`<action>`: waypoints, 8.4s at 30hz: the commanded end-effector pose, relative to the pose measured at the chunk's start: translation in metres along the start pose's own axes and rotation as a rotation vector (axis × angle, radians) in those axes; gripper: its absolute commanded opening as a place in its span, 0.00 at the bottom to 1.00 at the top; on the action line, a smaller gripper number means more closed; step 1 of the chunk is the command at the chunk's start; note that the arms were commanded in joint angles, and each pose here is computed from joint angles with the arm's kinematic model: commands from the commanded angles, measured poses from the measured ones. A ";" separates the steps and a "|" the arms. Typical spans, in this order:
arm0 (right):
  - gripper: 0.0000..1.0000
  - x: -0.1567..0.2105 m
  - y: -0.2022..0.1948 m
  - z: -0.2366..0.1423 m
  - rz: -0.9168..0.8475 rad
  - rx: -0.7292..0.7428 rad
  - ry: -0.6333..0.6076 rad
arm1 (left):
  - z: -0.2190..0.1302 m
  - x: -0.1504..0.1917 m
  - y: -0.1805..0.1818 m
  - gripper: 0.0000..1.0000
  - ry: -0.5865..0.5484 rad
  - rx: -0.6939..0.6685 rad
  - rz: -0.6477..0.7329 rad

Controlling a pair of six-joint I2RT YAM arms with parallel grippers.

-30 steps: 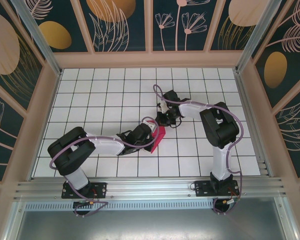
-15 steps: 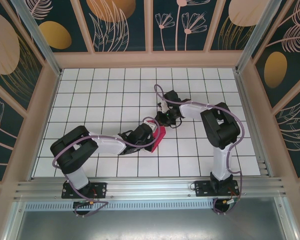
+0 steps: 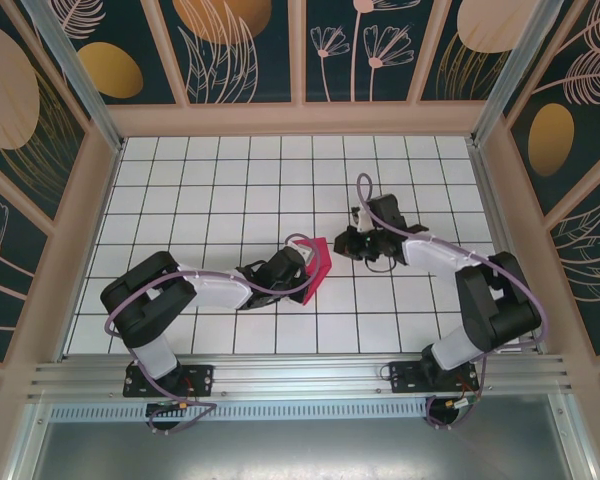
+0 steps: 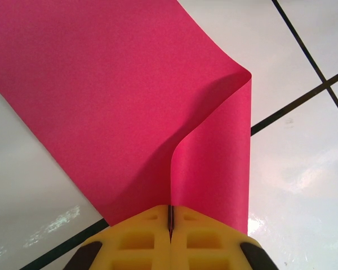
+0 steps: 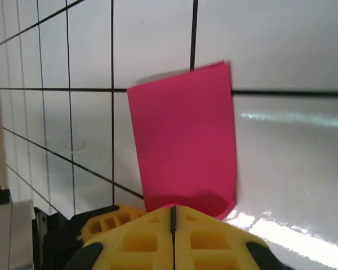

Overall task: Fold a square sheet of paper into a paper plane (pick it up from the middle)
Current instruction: Third fold the triangle at the center of the table.

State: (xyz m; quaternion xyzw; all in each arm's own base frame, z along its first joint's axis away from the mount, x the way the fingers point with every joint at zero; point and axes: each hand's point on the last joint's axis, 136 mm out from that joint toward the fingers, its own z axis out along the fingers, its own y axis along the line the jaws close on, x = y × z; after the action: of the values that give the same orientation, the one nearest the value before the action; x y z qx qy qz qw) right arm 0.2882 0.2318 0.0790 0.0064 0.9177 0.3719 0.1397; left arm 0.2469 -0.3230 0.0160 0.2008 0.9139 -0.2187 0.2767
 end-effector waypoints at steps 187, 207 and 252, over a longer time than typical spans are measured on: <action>0.04 0.126 0.001 0.061 0.198 -0.079 0.146 | -0.007 0.009 0.003 0.00 0.016 0.012 -0.099; 0.04 0.141 -0.007 0.072 0.234 -0.042 0.175 | -0.004 0.008 0.000 0.01 0.018 0.027 -0.099; 0.03 0.129 0.041 0.051 0.206 -0.165 0.102 | -0.007 0.006 -0.006 0.00 0.020 0.061 -0.151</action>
State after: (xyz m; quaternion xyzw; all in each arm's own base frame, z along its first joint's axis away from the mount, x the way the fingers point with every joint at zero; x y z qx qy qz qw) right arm 0.1743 0.3055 0.0376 0.0698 0.8929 0.4418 0.0520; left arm 0.2410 -0.3209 0.0165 0.1465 0.9236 -0.2477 0.2532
